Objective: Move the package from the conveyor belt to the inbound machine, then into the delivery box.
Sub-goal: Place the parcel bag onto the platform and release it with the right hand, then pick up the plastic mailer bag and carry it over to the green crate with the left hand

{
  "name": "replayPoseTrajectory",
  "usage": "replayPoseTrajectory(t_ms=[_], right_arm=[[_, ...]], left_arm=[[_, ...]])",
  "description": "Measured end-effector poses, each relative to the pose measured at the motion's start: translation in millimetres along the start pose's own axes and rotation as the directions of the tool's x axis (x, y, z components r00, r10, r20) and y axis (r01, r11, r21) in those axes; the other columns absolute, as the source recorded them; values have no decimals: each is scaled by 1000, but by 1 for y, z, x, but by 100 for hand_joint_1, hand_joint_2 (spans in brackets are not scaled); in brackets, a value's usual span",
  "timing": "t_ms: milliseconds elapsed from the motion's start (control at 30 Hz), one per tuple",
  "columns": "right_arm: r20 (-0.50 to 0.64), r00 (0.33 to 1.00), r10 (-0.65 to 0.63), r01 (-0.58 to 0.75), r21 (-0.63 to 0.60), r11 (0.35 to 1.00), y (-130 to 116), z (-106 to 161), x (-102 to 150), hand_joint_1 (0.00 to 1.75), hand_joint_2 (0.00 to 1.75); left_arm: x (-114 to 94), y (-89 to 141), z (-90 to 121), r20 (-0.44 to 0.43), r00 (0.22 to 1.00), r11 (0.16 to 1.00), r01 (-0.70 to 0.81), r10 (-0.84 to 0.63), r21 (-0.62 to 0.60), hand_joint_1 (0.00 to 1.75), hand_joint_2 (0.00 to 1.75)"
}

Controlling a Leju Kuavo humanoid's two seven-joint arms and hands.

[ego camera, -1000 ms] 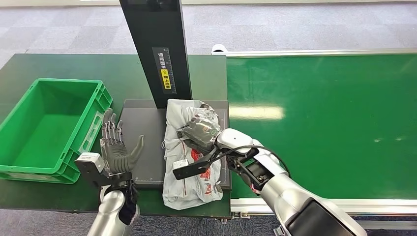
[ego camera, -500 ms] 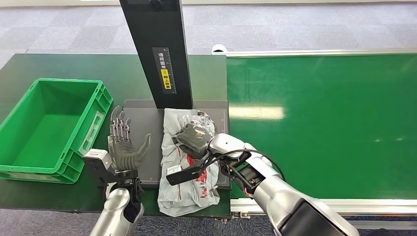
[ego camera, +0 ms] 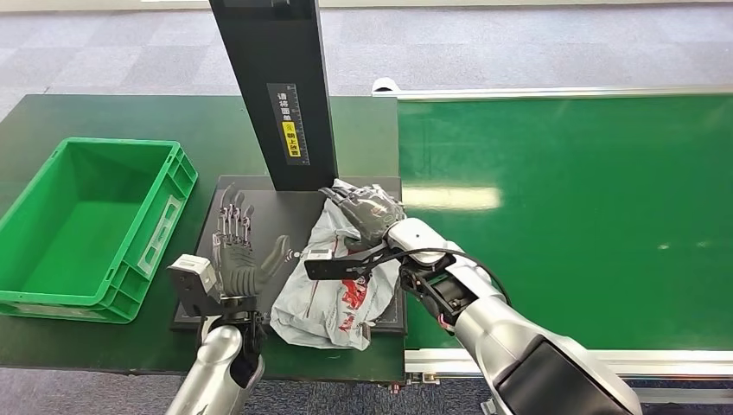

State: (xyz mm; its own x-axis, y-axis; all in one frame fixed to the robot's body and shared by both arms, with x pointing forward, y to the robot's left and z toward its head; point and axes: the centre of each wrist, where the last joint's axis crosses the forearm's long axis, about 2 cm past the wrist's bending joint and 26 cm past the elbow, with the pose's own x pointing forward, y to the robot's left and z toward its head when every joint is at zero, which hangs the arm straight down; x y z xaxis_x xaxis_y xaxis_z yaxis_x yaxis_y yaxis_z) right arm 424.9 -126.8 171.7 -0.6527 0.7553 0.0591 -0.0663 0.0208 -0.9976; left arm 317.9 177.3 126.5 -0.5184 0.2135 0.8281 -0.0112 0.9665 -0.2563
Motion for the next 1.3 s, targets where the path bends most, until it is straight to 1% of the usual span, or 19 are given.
replayPoseTrajectory(t_ms=[167, 300, 333, 400, 467, 500, 633, 767, 800, 833, 900, 967, 1033, 1100, 1133, 1167, 1233, 1267, 1300], right_arm=[[29, 999, -16, 20, -121, 992, -3, 3, -7, 0, 175], [46, 998, -53, 60, -174, 983, -4, 4, -11, 0, 175], [52, 994, -93, 101, -180, 979, -4, 4, -12, 0, 175], [80, 966, -246, 257, -191, 947, -4, 4, -14, 0, 175], [124, 899, -419, 437, -212, 874, -5, 3, -13, 0, 175], [143, 867, -477, 498, -225, 838, -6, 2, -13, 0, 175], [194, 773, -604, 634, -261, 728, -13, -1, -13, 0, 175], [264, 646, -716, 762, -262, 592, -17, -2, -14, 0, 175], [281, 605, -745, 796, -249, 552, -19, -2, -14, 0, 175], [299, 552, -779, 834, -229, 503, -19, -2, -14, 0, 175], [344, 423, -838, 906, -177, 385, -21, -2, -14, 0, 175], [388, 315, -866, 949, -151, 277, -22, 0, -14, 0, 175], [429, 232, -873, 970, -169, 175, -25, 3, -15, 0, 175], [456, 185, -870, 969, -232, 85, -27, 8, -18, 0, 175], [457, 191, -869, 957, -282, 62, -26, 12, -19, 0, 175], [443, 224, -868, 936, -346, 65, -24, 18, -19, 0, 175], [392, 336, -857, 868, -482, 120, -17, 30, -19, 0, 175], [369, 383, -847, 835, -529, 148, -14, 35, -18, 0, 175], [356, 413, -838, 814, -557, 164, -11, 40, -17, 0, 175]], left_arm=[[-2, -3, 0, -9, 1000, 1000, 0, 0, -3, 0, 175], [-3, -4, 1, -16, 1000, 1000, 4, -4, -2, 0, 175], [-3, -4, 2, -16, 1000, 1000, 6, -6, 0, 0, 175], [-4, -4, 2, -18, 1000, 1000, 10, -10, 9, 0, 175], [-4, -3, 3, -21, 1000, 1000, 12, -12, 19, 0, 175], [-4, -3, 3, -22, 1000, 1000, 12, -12, 21, 0, 175], [-4, -3, 4, -23, 1000, 1000, 13, -12, 23, 0, 175], [-4, -3, 4, -23, 1000, 1000, 13, -12, 23, 0, 175], [-4, -3, 4, -23, 1000, 1000, 13, -12, 23, 0, 175], [-4, -3, 4, -23, 1000, 1000, 13, -12, 23, 0, 175], [-4, -2, 4, -24, 1000, 1000, 14, -13, 25, 0, 175], [-4, -2, 5, -24, 1000, 999, 19, -18, 31, 0, 175], [-4, 0, 7, -25, 999, 999, 24, -23, 42, 0, 175], [-4, 4, 11, -31, 999, 998, 25, -24, 53, 0, 175], [-3, 6, 14, -37, 999, 998, 25, -23, 56, 0, 175], [-1, 8, 16, -44, 999, 998, 24, -22, 57, 0, 175], [2, 12, 19, -54, 998, 998, 21, -18, 57, 0, 175], [3, 14, 21, -55, 998, 998, 20, -17, 57, 0, 175], [5, 15, 21, -54, 998, 998, 19, -16, 57, 0, 175]])
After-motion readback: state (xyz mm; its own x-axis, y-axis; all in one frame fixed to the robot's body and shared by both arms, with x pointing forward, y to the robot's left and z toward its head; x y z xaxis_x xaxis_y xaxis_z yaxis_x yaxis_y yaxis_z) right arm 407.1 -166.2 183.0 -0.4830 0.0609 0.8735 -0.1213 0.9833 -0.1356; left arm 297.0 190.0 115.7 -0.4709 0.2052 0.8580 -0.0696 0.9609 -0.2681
